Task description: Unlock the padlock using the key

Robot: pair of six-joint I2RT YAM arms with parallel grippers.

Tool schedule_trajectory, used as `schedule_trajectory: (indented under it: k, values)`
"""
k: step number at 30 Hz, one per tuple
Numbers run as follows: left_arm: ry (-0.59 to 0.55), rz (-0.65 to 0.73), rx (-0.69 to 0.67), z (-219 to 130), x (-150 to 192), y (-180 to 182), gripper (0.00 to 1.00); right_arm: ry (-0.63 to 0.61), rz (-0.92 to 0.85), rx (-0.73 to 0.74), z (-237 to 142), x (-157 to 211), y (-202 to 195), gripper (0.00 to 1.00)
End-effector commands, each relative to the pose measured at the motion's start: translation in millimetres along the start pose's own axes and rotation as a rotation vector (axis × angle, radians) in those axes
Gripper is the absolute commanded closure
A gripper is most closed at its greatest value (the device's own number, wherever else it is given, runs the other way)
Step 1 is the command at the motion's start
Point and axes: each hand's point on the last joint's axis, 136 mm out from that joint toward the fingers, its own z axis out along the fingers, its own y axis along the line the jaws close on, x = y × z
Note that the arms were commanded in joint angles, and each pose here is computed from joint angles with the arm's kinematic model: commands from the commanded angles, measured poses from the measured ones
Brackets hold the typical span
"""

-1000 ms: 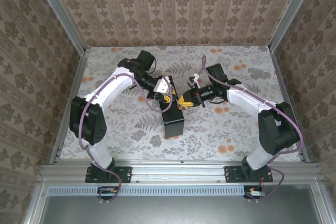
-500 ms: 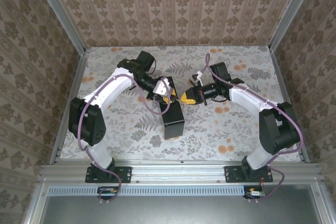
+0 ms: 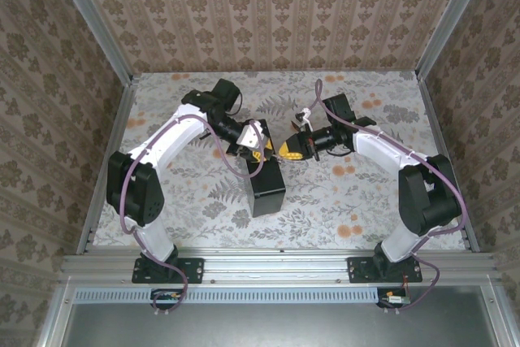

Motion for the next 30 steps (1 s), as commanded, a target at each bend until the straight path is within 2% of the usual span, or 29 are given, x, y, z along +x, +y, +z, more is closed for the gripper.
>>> schedule_trajectory:
  k: [1,11,17,30]
  values:
    - [-0.107,0.030,-0.011,-3,-34,6,0.84,-0.024,-0.050,-0.003,5,-7,9,1.00]
    - [-0.072,-0.022,-0.051,0,-29,17,0.82,-0.035,-0.051,-0.013,17,-11,10,1.00]
    - [-0.051,-0.084,-0.089,1,-26,28,0.82,-0.092,-0.070,-0.028,16,-16,13,1.00]
    - [-0.088,-0.101,-0.105,4,-32,31,0.82,-0.132,-0.068,-0.044,17,-21,15,1.00]
